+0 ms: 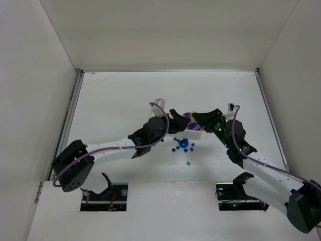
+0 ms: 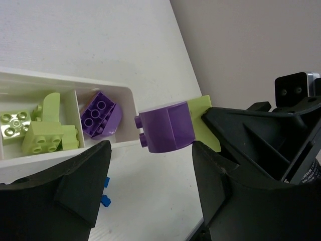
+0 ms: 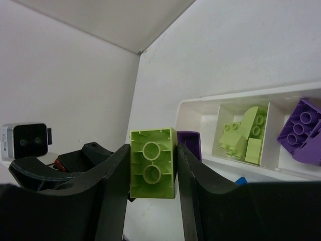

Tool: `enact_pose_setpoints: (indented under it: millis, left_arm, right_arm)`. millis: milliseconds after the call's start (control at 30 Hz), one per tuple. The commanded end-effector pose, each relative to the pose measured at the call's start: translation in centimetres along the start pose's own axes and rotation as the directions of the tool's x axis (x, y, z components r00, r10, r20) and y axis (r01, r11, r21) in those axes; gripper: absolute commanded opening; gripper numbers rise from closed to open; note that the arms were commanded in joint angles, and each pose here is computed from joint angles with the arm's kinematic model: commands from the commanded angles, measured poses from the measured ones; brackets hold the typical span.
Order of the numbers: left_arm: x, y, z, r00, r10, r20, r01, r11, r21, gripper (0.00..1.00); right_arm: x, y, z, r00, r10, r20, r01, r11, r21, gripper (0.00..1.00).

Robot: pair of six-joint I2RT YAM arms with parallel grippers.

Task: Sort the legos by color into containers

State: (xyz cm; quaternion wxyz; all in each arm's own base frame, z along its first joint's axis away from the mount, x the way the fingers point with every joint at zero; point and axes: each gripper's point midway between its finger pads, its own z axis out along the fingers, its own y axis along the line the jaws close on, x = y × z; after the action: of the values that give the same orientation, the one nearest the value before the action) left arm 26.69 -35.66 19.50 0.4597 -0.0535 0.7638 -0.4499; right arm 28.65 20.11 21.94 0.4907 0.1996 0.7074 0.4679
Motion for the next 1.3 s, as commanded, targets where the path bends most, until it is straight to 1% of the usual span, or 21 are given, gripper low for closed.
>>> enact_pose_setpoints:
  millis: [0,200,433,500,700,867,1033,1167,1267]
  left_arm:
    - [-1.9,-2.4,0.6,0.998,-0.035,0.047,0.032,0.998,0.058,0.62]
    - [-2.2,-2.4,0.8,0.995,-0.073,0.073,0.068,0.995,0.070,0.56]
    - [-3.4,-1.1,0.0,0.973,-0.169,0.156,0.162,0.985,0.062,0.56]
    - [-3.7,-0.6,-0.2,0.965,-0.199,0.170,0.191,0.980,0.062,0.57]
    - [-3.4,0.7,0.4,0.952,-0.274,0.139,0.273,0.962,0.028,0.58]
    - [-3.4,0.3,0.8,0.939,-0.326,0.106,0.323,0.945,0.051,0.54]
    - [-2.7,-0.1,0.9,0.943,-0.326,0.069,0.323,0.945,0.056,0.51]
    - [-2.5,0.3,0.4,0.945,-0.318,0.078,0.315,0.947,0.058,0.54]
    - [-2.8,0.0,0.2,0.946,-0.312,0.091,0.305,0.948,0.085,0.56]
  right_arm:
    - [-2.0,5.2,-0.1,0.999,0.018,0.050,-0.010,0.989,-0.150,0.26]
    - [-1.7,5.0,0.0,0.999,0.024,0.043,-0.018,0.988,-0.154,0.26]
    - [-1.5,4.4,0.4,0.999,0.022,0.041,-0.016,0.991,-0.136,0.26]
    - [-1.6,4.3,0.4,0.999,0.021,0.045,-0.015,0.991,-0.133,0.26]
    - [-1.7,4.8,0.4,0.999,0.018,0.049,-0.010,0.989,-0.147,0.26]
    - [-1.3,4.4,0.6,0.999,0.016,0.037,-0.010,0.991,-0.136,0.26]
    - [-1.2,4.5,0.9,0.999,0.015,0.034,-0.010,0.990,-0.143,0.26]
    - [-1.1,4.4,1.0,0.999,0.016,0.033,-0.012,0.990,-0.141,0.26]
    - [-1.0,4.3,1.0,0.999,0.016,0.030,-0.012,0.990,-0.139,0.26]
